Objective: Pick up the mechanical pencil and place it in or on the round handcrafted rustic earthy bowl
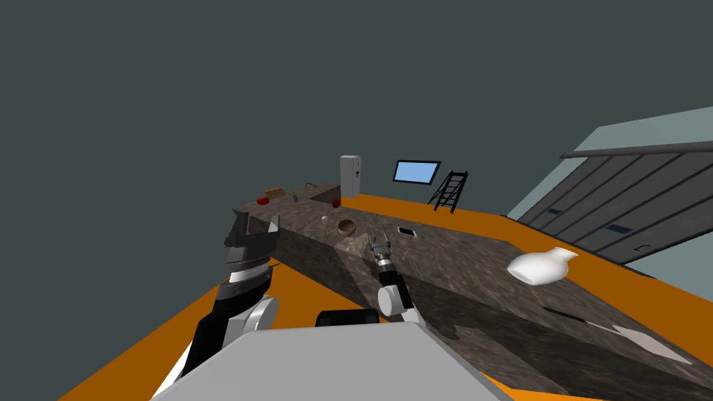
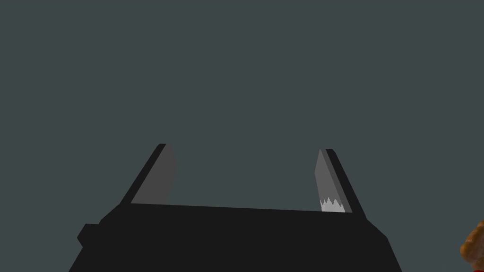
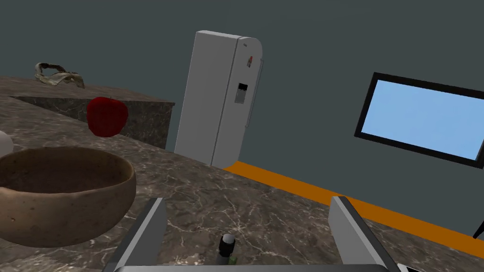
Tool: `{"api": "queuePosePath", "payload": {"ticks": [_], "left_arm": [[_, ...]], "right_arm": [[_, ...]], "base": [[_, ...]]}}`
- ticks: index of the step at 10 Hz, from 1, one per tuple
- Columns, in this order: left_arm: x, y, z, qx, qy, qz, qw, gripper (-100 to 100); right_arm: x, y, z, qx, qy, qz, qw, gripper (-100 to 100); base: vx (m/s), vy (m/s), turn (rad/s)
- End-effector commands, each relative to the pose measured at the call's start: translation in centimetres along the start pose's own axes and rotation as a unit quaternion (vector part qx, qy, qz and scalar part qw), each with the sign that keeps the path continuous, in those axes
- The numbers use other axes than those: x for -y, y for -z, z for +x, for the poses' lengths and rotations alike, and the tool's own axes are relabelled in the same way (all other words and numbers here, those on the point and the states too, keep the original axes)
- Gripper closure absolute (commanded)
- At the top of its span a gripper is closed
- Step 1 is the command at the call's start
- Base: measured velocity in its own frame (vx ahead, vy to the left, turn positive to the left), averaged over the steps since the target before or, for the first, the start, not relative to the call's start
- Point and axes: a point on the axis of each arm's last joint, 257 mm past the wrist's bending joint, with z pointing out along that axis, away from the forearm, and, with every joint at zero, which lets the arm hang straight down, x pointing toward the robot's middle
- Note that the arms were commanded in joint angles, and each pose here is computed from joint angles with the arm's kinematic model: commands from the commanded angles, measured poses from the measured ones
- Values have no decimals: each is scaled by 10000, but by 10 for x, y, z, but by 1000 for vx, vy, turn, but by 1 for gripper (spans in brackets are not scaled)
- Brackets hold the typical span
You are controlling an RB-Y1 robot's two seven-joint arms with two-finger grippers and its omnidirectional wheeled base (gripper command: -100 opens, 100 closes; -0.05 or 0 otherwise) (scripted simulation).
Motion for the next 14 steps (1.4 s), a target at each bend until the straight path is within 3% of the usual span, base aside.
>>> {"api": "queuePosePath", "payload": {"ticks": [1, 7, 10, 11, 12, 13, 14], "left_arm": [[0, 0, 0, 0, 0, 0, 10000, 0], [0, 0, 0, 0, 0, 0, 10000, 0], [0, 0, 0, 0, 0, 0, 10000, 0], [0, 0, 0, 0, 0, 0, 10000, 0], [0, 0, 0, 0, 0, 0, 10000, 0], [0, 0, 0, 0, 0, 0, 10000, 0], [0, 0, 0, 1, 0, 0, 10000, 0]], "right_arm": [[16, 0, -13, 166, -289, 115, 9994, -100], [67, 6, -54, 690, -995, 461, 9916, -100], [86, 10, -68, 885, -1240, 566, 9867, -100], [80, 9, -65, 836, -1179, 540, 9880, -100], [81, 9, -66, 847, -1192, 545, 9877, 0], [82, 2, -61, 841, -1192, 580, 9876, -100], [81, 6, -62, 834, -1198, 553, 9877, -100]], "base": [[-14, -96, 48], [-22, -74, 50], [-20, -42, 26], [-13, -26, 11], [0, 0, 0], [21, 25, -74], [10, 17, -29]]}}
